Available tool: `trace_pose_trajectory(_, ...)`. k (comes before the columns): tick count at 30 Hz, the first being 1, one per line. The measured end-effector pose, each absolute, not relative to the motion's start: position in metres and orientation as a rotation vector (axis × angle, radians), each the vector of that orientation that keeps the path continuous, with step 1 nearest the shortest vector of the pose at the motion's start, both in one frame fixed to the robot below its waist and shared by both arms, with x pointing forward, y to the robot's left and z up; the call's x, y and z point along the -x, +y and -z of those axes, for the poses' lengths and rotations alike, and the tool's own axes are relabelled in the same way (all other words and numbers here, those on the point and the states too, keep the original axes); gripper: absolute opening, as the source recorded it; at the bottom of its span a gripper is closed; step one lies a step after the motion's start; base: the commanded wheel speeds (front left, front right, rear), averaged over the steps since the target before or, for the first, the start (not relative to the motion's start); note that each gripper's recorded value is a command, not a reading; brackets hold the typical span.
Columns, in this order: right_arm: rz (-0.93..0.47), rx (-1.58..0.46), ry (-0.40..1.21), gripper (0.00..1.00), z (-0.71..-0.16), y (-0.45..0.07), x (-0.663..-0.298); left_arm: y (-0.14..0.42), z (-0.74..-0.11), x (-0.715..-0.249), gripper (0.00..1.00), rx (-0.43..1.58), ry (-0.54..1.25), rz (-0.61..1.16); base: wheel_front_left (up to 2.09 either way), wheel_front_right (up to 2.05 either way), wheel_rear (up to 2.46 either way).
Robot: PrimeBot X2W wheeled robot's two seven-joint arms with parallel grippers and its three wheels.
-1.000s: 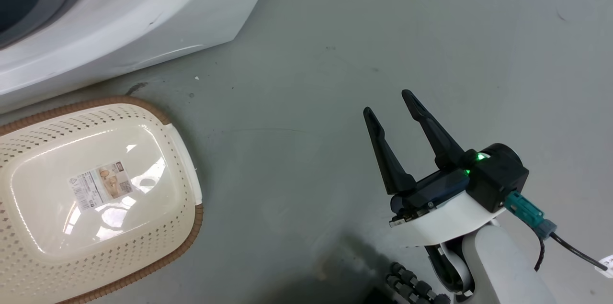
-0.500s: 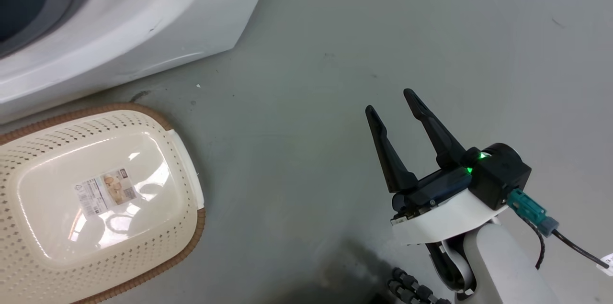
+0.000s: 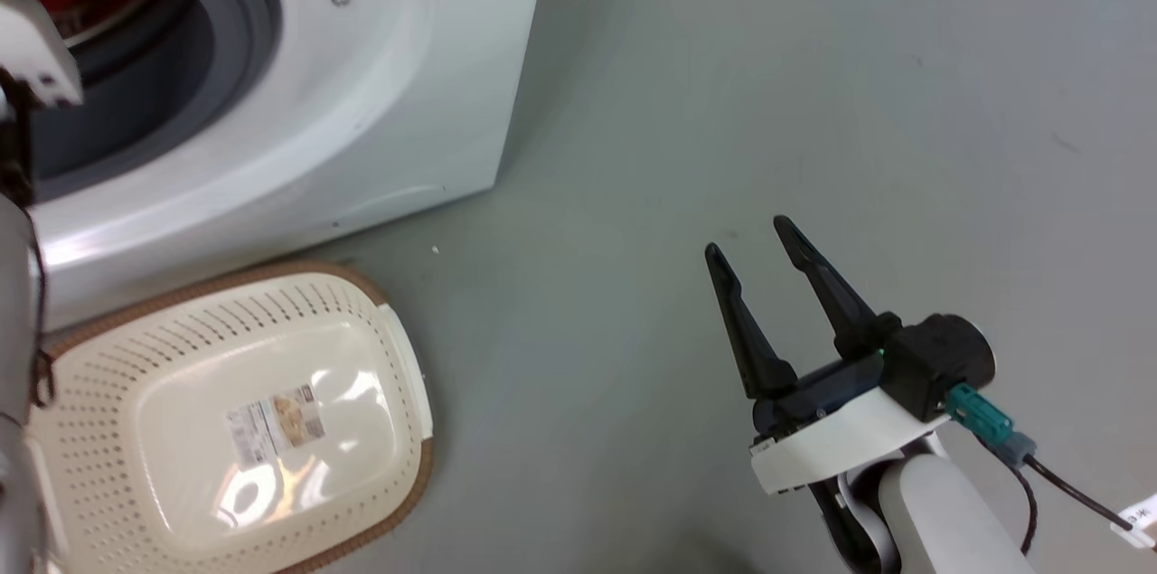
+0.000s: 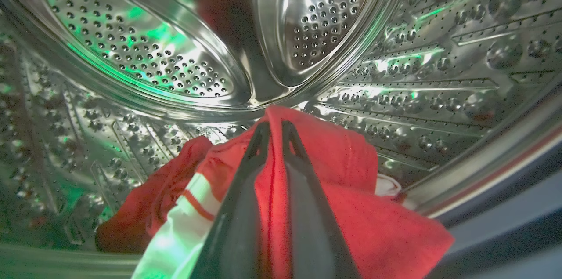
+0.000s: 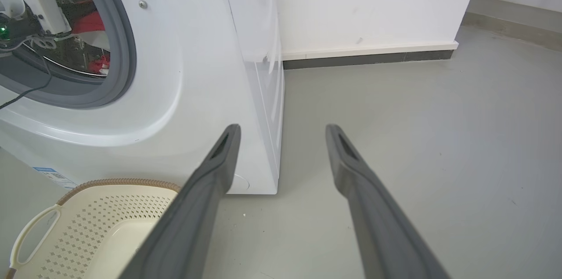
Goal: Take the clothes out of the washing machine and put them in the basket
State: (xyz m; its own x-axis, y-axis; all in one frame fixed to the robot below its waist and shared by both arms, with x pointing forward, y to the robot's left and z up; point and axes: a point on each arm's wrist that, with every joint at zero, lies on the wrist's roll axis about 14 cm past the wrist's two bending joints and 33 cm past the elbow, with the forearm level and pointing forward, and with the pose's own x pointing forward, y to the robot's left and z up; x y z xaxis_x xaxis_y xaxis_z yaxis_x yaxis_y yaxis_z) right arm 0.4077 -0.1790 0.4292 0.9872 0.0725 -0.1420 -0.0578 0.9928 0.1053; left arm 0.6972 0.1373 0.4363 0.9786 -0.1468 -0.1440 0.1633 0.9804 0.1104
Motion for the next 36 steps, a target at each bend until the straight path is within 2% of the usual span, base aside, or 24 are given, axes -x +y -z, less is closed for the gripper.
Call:
trace_pose_trajectory(7,-0.052,-0.095,0.104,1.00,-0.453,-0.181,-0.389,0.145,-0.464,-0.657,0.00,-0.057,0.102,0.135,0.00,0.00,0.00)
trace_pose_trajectory(22,-0.067,-0.103,0.022,1.00,-0.492,-0.174,-0.359,0.161,-0.544,-0.560,0.00,0.007,-0.123,0.129,0.00,0.00,0.00)
trace_pose_trajectory(31,-0.123,-0.086,-0.001,1.00,-0.504,-0.158,-0.361,0.175,-0.558,-0.501,0.00,0.024,-0.189,0.104,0.00,0.00,0.00)
trace_pose_trajectory(36,-0.167,-0.082,-0.007,1.00,-0.509,-0.144,-0.362,0.182,-0.543,-0.460,0.00,0.024,-0.162,0.082,0.00,0.00,0.00)
